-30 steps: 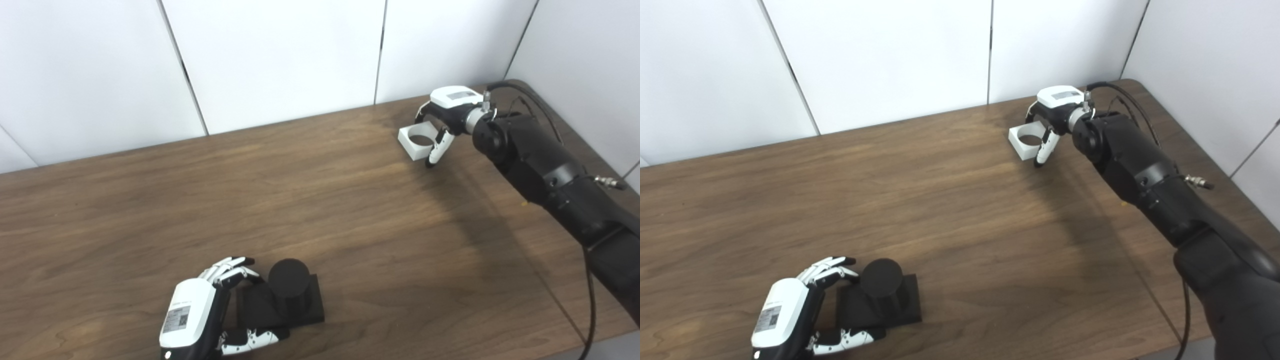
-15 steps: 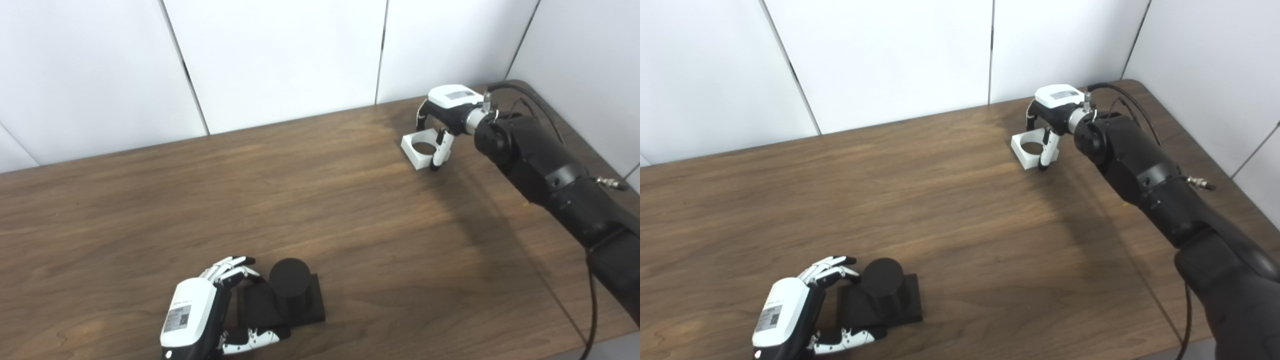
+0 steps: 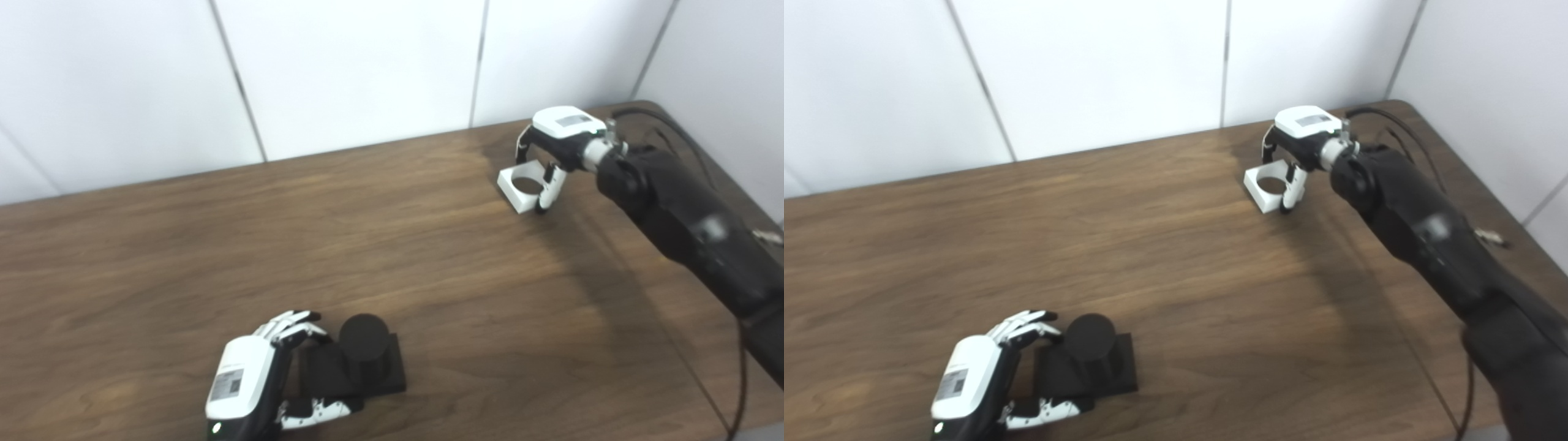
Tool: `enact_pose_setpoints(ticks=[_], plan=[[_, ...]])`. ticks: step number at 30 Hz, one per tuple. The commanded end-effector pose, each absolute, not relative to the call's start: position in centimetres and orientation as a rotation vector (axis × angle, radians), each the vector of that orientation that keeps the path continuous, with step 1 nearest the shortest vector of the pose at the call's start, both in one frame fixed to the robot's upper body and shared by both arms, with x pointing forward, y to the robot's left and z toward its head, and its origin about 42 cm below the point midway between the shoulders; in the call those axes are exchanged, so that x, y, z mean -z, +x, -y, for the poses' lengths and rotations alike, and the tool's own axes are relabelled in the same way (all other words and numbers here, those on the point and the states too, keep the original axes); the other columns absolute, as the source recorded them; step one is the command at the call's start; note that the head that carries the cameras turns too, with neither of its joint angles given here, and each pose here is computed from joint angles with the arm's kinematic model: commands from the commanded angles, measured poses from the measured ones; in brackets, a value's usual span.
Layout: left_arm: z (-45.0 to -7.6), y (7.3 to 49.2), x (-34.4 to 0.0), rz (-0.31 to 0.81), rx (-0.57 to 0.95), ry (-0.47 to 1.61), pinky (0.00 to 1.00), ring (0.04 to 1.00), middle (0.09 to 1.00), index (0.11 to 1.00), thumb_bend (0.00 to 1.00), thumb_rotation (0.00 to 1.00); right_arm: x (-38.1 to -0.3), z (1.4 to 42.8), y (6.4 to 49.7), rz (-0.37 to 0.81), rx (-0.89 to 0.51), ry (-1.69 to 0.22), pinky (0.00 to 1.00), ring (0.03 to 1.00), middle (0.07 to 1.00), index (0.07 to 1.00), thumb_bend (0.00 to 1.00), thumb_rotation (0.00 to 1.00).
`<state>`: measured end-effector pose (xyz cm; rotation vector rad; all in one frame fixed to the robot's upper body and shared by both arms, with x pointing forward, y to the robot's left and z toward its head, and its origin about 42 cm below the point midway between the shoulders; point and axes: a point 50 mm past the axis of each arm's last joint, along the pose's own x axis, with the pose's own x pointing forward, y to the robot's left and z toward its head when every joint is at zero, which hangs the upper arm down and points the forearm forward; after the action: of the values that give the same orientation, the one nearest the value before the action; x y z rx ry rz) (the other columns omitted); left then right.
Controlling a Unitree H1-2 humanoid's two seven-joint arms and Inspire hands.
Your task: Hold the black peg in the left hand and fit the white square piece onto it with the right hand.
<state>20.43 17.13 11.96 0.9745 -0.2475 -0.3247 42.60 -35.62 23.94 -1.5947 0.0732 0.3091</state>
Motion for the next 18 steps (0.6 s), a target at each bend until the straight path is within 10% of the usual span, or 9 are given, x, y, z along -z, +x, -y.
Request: enact_pose_setpoints(ticks=[1,18], plan=[[-16.7,20.4,-11.5,0.226,0.351,0.978,0.77,0.835,0.793,0.487,0.52,0.05,-28.5,35.2,42.9,0.03,-0.266,-1.635,0.92,0.898,0.785,0.487,0.52,0.13],[-15.4,20.5,-11.2,0.226,0.354,0.994,0.8,0.832,0.789,0.488,0.52,0.05,-31.9,23.4,35.0,0.393,-0.533,-1.516,0.96,0.891,0.774,0.484,0.52,0.13]])
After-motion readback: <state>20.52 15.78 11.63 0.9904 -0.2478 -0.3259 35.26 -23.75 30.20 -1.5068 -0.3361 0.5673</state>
